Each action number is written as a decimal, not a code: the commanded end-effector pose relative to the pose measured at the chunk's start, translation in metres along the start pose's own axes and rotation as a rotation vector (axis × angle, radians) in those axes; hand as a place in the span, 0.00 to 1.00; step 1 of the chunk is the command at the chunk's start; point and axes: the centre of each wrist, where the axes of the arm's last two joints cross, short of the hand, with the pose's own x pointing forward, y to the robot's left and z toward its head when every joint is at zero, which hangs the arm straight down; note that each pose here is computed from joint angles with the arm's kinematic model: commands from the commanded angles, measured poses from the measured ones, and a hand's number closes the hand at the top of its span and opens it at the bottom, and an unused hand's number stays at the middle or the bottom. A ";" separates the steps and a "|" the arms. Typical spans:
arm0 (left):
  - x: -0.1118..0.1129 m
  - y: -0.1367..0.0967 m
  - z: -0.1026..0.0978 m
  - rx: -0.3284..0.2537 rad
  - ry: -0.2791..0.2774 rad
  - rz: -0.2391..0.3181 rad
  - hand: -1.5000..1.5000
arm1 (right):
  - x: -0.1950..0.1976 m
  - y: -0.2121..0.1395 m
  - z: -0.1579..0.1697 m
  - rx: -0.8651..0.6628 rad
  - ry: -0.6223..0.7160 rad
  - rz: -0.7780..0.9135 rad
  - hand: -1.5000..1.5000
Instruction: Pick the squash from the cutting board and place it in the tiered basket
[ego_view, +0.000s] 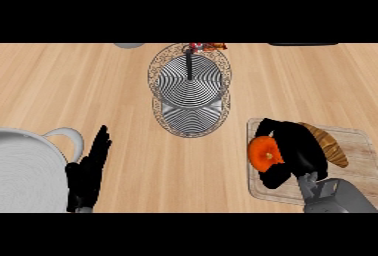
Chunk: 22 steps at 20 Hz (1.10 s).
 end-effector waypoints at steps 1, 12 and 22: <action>-0.033 0.020 0.007 0.032 0.069 -0.046 0.50 | 0.013 -0.039 0.026 -0.110 -0.079 -0.170 1.00; -0.028 0.010 -0.010 0.030 0.062 -0.031 0.50 | 0.029 -0.152 0.123 -0.427 -0.252 -0.180 1.00; -0.024 0.001 -0.004 0.001 0.044 -0.025 0.50 | 0.081 -0.194 0.082 -0.461 -0.209 -0.241 1.00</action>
